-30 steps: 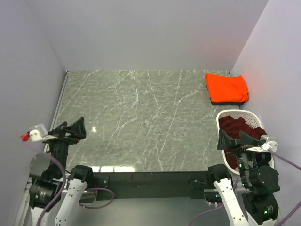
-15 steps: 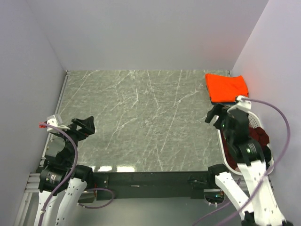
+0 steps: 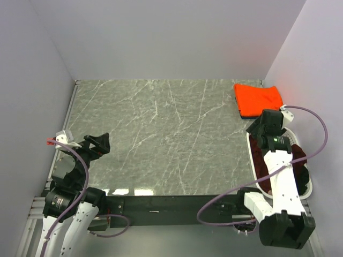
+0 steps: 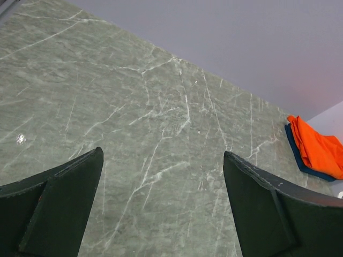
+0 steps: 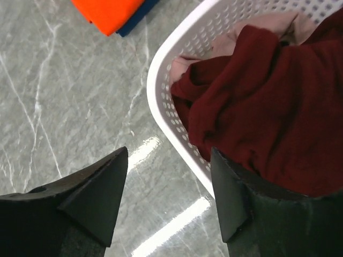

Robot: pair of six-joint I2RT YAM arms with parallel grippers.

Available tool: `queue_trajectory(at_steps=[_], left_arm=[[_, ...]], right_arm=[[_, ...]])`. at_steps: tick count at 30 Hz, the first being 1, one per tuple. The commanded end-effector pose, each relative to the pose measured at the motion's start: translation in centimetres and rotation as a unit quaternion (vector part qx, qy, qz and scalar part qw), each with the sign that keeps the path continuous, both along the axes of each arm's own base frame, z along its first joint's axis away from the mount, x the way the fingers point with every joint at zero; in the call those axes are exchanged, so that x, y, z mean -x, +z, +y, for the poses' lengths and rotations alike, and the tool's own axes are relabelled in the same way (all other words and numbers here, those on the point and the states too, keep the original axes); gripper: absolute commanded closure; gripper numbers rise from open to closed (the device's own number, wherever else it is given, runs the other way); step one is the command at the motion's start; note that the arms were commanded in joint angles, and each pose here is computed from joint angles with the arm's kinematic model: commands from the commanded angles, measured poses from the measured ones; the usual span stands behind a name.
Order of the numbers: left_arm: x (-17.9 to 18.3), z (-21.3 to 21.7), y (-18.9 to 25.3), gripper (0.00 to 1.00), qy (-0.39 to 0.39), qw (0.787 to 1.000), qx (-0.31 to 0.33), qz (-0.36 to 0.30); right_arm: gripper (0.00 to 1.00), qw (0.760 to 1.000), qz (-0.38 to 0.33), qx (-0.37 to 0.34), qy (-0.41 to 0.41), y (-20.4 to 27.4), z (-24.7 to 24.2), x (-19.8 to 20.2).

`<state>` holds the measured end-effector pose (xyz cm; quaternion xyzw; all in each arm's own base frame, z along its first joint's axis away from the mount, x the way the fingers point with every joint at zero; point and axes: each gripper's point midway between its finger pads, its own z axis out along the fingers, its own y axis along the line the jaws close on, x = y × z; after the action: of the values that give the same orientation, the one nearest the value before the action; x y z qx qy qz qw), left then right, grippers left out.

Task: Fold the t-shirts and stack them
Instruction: Grab the tshirt from the pile

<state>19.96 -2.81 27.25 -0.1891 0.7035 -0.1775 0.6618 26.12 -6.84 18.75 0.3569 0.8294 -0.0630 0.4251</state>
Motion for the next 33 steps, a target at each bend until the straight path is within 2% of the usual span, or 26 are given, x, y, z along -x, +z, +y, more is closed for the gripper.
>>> queue_trajectory(at_steps=[1,9,16,17,18,20,21,23,24,25,33], left_arm=[[-0.4,-0.2,0.5,0.01,-0.001,1.0,0.003,-0.004],[-0.3,-0.2,0.6,0.01,-0.003,1.0,0.002,-0.006],[-0.4,-0.4,0.5,0.01,-0.008,1.0,0.0,-0.002],[-0.4,-0.3,0.4,0.01,-0.005,1.0,0.0,-0.001],[-0.4,-0.2,0.4,0.01,-0.003,1.0,0.0,0.0],[-0.4,-0.2,0.4,0.01,-0.002,1.0,0.0,-0.001],[-0.4,-0.3,0.4,0.01,-0.005,1.0,0.0,0.0],[-0.4,-0.3,0.5,0.01,-0.004,1.0,-0.001,-0.003],[-0.4,-0.3,0.4,0.0,-0.004,1.0,-0.001,-0.001],[-0.4,-0.3,0.4,0.01,-0.004,1.0,-0.001,0.0],[-0.5,-0.3,0.2,0.01,-0.005,1.0,-0.002,0.004]], right_arm=[[0.32,0.999,-0.011,-0.027,-0.022,-1.4,-0.3,-1.5],[0.36,0.995,0.031,-0.03,-0.095,-5.6,-2.8,-1.2],[0.42,0.992,0.037,-0.029,-0.116,-7.5,-4.0,-1.2],[0.45,0.992,0.04,-0.03,-0.118,-7.8,-4.0,-1.2],[0.54,0.992,0.043,-0.03,-0.119,-7.8,-4.1,-1.1],[0.65,0.991,0.047,-0.03,-0.121,-7.7,-4.1,-0.9],[0.74,0.991,0.037,-0.03,-0.122,-6.9,-4.1,-0.9],[0.81,0.992,0.017,-0.035,-0.117,-5.4,-3.7,-0.7],[0.93,0.993,0.011,-0.035,-0.115,-4.5,-3.6,-0.6],[0.98,0.993,0.003,-0.034,-0.112,-3.6,-3.6,-0.6],[1.0,0.995,-0.071,-0.022,-0.066,5.0,-2.4,0.4]])
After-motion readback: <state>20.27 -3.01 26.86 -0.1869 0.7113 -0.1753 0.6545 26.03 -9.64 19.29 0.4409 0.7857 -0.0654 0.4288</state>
